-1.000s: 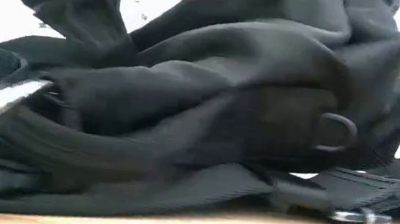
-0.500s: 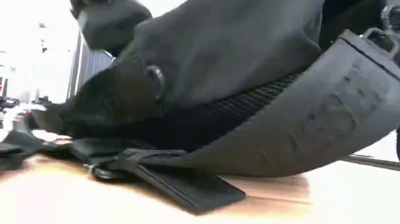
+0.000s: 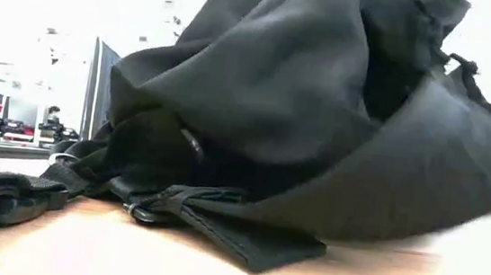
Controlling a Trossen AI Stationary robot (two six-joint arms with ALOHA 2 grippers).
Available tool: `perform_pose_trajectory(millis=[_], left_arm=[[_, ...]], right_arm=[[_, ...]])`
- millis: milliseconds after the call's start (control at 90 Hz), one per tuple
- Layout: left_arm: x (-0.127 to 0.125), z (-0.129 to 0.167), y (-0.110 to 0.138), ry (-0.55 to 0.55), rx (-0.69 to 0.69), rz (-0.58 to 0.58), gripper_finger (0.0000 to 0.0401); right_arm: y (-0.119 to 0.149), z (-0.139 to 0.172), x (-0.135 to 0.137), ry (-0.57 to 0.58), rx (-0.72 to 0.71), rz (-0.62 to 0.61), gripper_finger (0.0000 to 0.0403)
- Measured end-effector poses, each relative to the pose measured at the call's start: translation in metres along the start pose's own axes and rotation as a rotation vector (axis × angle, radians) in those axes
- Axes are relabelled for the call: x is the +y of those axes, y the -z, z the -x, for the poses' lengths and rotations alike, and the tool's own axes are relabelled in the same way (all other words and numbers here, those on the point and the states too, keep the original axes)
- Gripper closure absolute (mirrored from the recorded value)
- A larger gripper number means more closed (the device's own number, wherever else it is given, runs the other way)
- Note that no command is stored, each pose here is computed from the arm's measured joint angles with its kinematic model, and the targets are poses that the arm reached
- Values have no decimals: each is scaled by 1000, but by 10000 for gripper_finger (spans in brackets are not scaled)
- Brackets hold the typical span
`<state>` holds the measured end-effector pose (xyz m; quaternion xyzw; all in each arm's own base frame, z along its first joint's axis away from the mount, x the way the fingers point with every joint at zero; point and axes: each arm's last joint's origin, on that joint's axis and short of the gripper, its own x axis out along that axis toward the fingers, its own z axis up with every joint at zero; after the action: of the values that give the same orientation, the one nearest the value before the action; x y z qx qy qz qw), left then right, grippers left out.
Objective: Unpack backpack
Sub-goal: Close the black backpack
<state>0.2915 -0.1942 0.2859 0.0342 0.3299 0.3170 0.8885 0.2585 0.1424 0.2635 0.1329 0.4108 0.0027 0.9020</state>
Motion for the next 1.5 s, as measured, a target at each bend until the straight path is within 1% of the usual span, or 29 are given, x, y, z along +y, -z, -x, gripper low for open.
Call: perform_pose_trajectory(millis=[111,233,378,478,533,611,678,722,856,956,1089,1156,1233,1311,1400,1500], left_arm=[[-10,7,-4,74,-41,-8,155],[-18,11,-7,141,-58,20,155],[-25,10,-8,209,-48,78,155],[-34,5,-4,267,-14,97,155],[-39,1,2,272,-5,87,155],[-49,-7,8,295,-2,92,155],[-56,-14,15,316,22,91,155],[-60,-19,19,328,51,83,155],[-69,-33,33,295,107,68,155],[-71,-46,44,225,153,27,155],[-61,-64,56,75,232,-5,155],[-54,-72,60,-1,271,-35,155],[-51,-80,61,-37,286,-53,155],[-49,-88,58,-51,293,-64,155],[-45,-95,54,-65,301,-56,155],[-40,-104,49,-85,300,-59,155]], right_arm=[[-5,1,3,-31,-49,149,210],[-6,4,3,-34,-61,225,187],[-3,4,0,-1,-27,264,182],[0,4,-5,71,-5,322,181],[1,6,-7,111,22,354,181],[-1,10,-7,141,35,362,181],[-1,12,-8,151,56,341,181],[1,13,-8,159,74,307,181],[10,14,-13,214,130,126,181],[19,12,-21,297,156,19,181],[30,3,-34,397,137,-117,181],[37,-2,-41,427,142,-165,181],[46,-9,-49,452,153,-193,181],[53,-17,-56,447,156,-209,181],[59,-28,-61,389,136,-202,181],[61,-42,-58,242,46,-188,181]])
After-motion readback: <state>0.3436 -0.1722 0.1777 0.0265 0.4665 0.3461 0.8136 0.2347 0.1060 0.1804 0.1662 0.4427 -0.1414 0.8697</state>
